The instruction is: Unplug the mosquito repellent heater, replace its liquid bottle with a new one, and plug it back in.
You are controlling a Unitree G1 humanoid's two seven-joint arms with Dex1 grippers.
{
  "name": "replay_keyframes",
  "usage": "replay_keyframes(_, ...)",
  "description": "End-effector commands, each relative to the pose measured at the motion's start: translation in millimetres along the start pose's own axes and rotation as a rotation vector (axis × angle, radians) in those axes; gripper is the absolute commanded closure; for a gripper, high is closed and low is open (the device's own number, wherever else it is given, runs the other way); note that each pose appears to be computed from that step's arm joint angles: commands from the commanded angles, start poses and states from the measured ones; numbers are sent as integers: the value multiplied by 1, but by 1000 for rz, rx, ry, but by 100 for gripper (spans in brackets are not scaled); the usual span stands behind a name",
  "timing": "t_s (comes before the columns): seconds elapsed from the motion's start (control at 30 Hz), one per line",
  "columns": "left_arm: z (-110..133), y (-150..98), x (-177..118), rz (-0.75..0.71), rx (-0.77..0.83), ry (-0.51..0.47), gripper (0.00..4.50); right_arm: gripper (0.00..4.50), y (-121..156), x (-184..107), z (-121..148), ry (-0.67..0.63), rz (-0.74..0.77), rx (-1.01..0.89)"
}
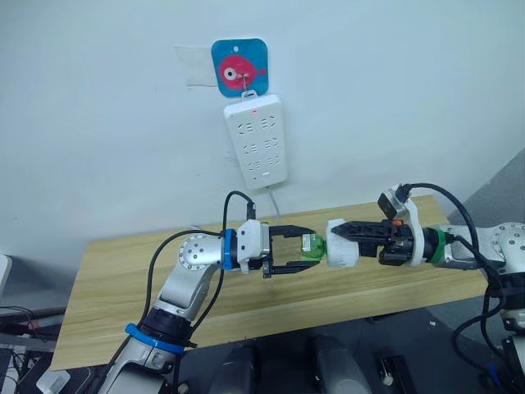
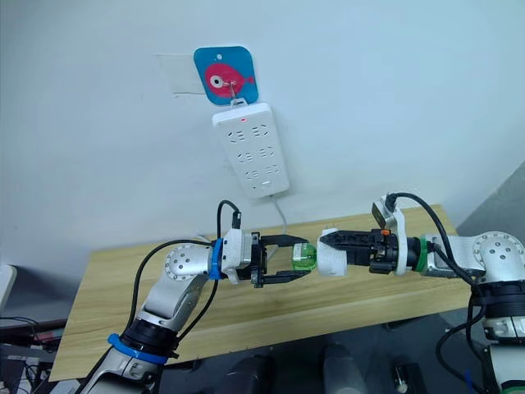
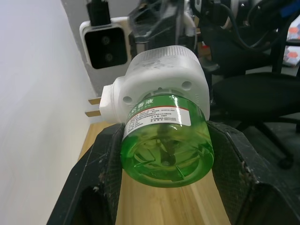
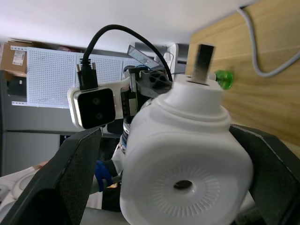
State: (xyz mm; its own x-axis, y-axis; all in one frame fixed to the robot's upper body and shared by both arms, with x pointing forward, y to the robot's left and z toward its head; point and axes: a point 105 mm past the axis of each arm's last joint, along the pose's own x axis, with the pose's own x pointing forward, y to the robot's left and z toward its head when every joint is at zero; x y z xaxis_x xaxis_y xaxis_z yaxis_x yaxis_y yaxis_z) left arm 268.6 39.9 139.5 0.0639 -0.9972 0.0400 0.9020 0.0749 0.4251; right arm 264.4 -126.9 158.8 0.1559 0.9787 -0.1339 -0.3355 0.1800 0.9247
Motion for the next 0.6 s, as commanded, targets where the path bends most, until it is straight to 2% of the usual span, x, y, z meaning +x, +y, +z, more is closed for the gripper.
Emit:
replay_keyframes(0.03,10,2,2,8,67,-25,221,2,12,-2,0,33,44,-16)
replay_keyframes(0.2,10,3,3,26,82,-24,221,2,11,1,3,30,20,-26)
replay_keyframes(0.3,9,5,2,34,79,-20,221,60,10,2,7,20,4,-27)
replay_keyframes(0.4,8,6,3,37,78,-21,221,153,12,1,10,21,9,-30)
replay_keyframes(0.5,8,7,3,39,76,-22,221,153,14,1,11,26,14,-34)
replay_keyframes(0.6,10,9,4,53,10,-39,221,153,16,1,12,26,15,-46)
